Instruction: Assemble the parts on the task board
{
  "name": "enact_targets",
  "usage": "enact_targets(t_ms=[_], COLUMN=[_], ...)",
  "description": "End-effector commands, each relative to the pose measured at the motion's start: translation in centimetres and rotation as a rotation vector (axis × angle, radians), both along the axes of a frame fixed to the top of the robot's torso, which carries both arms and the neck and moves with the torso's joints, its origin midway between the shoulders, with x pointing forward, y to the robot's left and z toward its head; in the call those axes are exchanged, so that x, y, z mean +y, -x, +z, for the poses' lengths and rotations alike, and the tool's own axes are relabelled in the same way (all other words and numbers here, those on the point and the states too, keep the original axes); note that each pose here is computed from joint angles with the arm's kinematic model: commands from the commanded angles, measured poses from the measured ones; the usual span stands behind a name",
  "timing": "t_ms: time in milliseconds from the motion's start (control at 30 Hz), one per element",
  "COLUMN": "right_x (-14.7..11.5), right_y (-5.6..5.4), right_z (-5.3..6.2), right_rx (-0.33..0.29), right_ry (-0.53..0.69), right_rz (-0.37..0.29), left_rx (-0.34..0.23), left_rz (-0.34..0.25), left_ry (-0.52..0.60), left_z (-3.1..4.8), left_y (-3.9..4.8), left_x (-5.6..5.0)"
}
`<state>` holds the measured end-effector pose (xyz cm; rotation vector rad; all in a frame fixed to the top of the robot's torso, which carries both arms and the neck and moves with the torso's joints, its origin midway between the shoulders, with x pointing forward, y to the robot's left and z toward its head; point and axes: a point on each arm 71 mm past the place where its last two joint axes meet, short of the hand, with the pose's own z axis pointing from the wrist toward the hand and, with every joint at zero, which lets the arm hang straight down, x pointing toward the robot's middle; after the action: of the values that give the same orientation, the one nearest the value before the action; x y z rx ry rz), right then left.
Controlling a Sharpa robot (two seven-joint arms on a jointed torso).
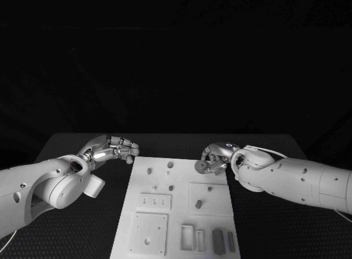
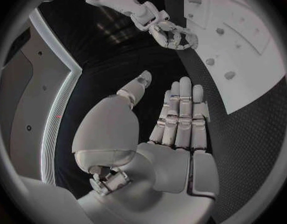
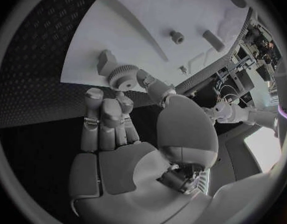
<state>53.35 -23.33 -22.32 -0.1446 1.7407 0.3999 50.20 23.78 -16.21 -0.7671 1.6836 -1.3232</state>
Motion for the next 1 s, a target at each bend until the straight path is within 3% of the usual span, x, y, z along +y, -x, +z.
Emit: enact_targets(t_ms=[33, 1000], right_x=[0.03, 0.60], right_y=[-0.05, -0.74], right_z=[-0.05, -0.98], right_rx=[0.009, 0.025], right_ry=[-0.011, 0.014], right_rz=[0.004, -0.002], left_rx=[-0.004, -0.003], left_rz=[-0.015, -0.021], left_ry=[0.011, 0.010], left_z=[0.13, 0.14], left_y=[0.01, 0.15], left_x=[-0.20, -0.29])
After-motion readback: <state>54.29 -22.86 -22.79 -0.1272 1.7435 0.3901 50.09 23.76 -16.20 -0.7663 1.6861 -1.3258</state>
